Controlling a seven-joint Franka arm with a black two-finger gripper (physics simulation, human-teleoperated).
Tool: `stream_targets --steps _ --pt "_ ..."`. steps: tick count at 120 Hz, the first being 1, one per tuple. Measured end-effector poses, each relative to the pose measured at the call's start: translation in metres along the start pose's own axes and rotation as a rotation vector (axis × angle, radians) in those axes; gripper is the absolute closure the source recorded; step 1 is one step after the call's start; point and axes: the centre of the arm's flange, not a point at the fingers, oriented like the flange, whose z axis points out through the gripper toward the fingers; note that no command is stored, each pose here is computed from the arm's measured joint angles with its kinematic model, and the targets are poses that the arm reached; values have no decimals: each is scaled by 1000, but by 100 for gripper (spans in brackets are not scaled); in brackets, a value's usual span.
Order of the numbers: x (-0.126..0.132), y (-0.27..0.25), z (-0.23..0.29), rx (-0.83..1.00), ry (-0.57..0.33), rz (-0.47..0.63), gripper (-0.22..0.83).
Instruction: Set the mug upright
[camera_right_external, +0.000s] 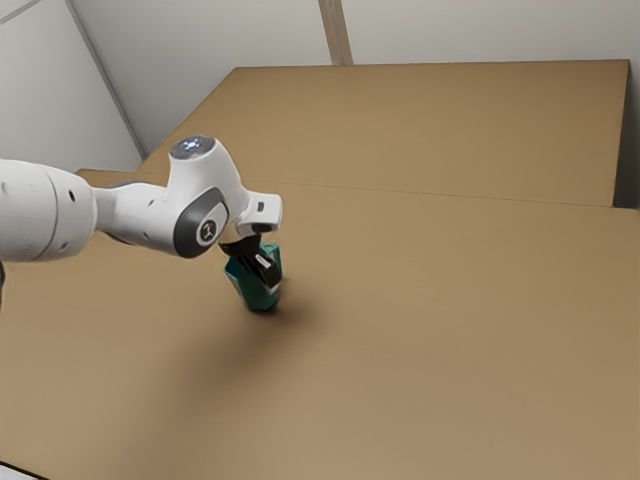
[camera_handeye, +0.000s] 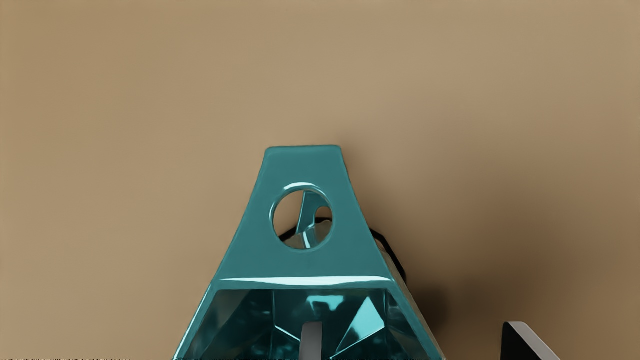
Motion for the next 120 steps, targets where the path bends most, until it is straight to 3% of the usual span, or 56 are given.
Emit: stream_targets --steps 48,81,101,120 --pt "4 -2 -70 11 79 -24 16" --pt "52 -26 -181 3 133 -92 6" --pt "94 -55 -209 -48 35 -176 3" --pt "100 -60 -190 -114 -104 -230 1"
